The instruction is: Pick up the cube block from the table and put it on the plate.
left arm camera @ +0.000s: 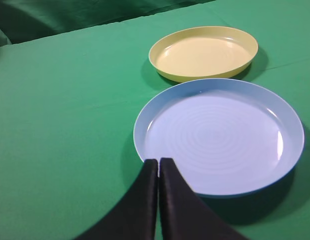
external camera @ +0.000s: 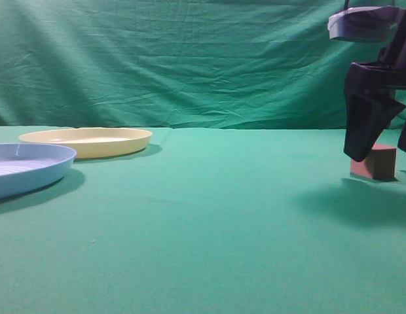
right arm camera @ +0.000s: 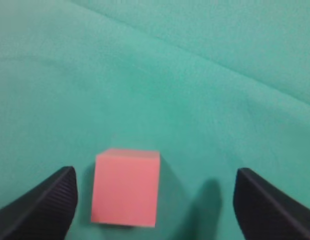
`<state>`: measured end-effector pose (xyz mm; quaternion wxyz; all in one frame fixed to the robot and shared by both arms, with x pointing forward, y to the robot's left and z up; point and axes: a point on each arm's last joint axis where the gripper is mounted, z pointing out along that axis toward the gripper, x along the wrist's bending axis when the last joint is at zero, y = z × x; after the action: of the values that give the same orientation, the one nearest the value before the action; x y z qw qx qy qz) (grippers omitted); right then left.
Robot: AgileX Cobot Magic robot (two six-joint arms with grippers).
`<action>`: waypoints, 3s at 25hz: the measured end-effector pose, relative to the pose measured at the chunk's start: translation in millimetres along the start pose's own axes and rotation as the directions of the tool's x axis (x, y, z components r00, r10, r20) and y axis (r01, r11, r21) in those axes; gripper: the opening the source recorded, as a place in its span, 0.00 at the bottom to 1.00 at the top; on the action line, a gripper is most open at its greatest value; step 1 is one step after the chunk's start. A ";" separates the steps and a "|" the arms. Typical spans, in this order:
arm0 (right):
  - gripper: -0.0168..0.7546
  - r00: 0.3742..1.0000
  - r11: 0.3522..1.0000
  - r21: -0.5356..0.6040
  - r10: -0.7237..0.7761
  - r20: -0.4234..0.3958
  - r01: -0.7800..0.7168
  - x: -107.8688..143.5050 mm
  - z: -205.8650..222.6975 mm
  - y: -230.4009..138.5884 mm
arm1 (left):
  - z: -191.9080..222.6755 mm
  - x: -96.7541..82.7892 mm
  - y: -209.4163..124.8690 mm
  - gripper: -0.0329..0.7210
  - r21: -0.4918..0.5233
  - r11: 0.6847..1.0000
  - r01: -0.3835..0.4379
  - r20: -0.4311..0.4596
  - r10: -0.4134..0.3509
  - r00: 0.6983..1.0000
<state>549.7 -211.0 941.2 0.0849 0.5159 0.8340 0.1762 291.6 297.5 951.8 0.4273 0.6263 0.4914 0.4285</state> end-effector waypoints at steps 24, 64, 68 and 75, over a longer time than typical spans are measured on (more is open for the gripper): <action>0.32 0.925 0.875 -0.359 -0.373 -0.071 0.325 103.3 -33.3 167.4 | 0.0 0.0 0.0 0.04 0.000 1.000 0.000 0.000 0.000 1.000; 0.02 0.930 0.951 -0.172 -0.292 -0.221 0.258 140.8 -145.3 159.4 | 0.0 0.0 0.0 0.04 0.000 1.000 0.000 0.000 0.000 1.000; 0.02 0.936 0.941 -0.228 -0.294 -0.193 0.248 133.4 -189.0 121.4 | 0.0 0.0 0.0 0.04 0.000 1.000 0.000 0.000 0.000 1.000; 0.02 0.945 0.924 -0.322 -0.275 -0.177 0.209 123.5 -219.8 48.0 | 0.0 0.0 0.0 0.04 0.000 1.000 0.000 0.000 0.000 1.000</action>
<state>462.5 -126.9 1167.5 0.0905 0.3670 0.8596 0.3440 291.6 297.5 951.8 0.4273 0.6263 0.4914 0.4285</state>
